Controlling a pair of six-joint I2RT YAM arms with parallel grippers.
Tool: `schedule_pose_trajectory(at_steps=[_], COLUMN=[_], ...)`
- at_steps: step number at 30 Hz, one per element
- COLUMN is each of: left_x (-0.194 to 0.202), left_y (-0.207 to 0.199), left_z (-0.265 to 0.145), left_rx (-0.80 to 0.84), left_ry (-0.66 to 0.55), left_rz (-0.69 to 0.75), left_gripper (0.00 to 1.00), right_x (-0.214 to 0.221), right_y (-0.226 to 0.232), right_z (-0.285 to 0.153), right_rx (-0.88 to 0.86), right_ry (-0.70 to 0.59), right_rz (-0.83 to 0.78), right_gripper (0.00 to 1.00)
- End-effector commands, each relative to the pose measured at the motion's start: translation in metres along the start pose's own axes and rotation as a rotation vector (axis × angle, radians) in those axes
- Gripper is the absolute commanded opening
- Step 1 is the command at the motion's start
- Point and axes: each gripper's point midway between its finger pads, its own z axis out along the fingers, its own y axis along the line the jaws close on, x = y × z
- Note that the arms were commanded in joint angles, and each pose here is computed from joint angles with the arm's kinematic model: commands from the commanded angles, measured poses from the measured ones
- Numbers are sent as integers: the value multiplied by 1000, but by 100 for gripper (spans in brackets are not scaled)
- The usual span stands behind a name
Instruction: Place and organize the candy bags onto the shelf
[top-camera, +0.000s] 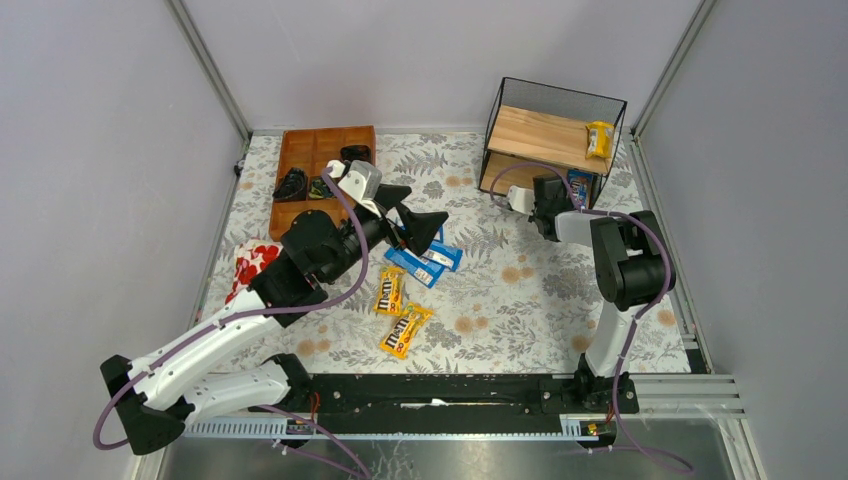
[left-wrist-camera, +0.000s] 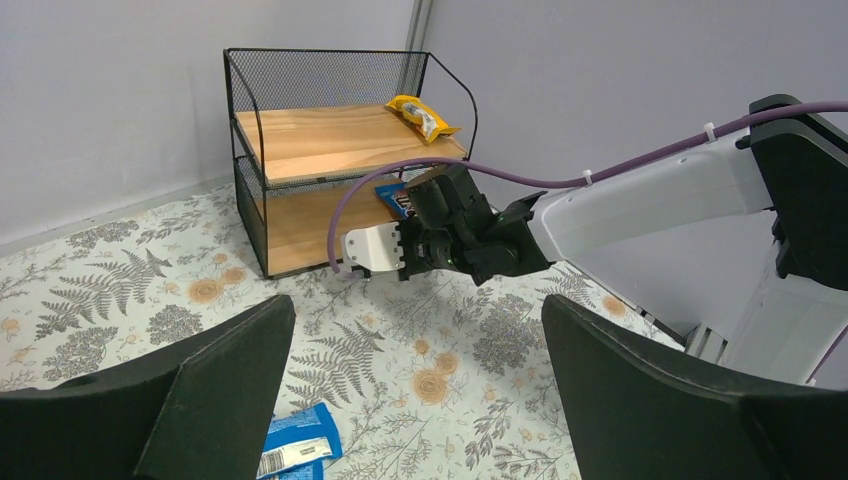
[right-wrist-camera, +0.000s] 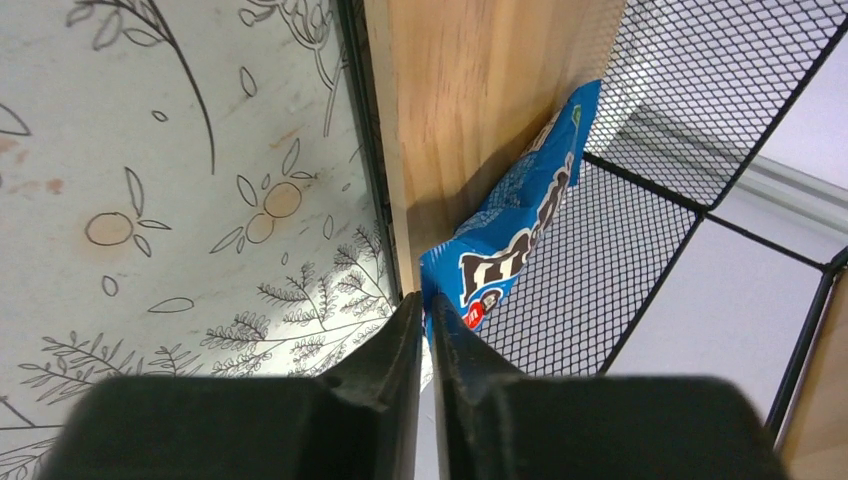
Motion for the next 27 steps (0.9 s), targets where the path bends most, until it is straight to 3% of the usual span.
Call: schedule_pose_trajectory(at_steps=[1,3,14,17,24,27], left_x=[-17,-17,-8,-8,-20,-24], left_y=[-8,-8,-8,-8,-14,-14], left_z=[0,1,5,5,-2,-5], left_rx=[27,28,25,30,53,51], left_ry=[-61,-62,-39,-39,-65,-76], left_rz=[-11,-11,-8,-10,-16,-14], left_gripper=[99,99,99,99,99,99], right_x=[9,13,17,12,-24,-38], right_y=[-16,-16,-20,-22,-25,-6], right_z=[2,4,11,4,-59,-94], right_rx=[38,37,45,63,99,67], right_ry=[44,41,-17,-39,-158,-212], right_rz=[12,3,10,47,188,268], right_gripper=[8,0,2,25,58,65])
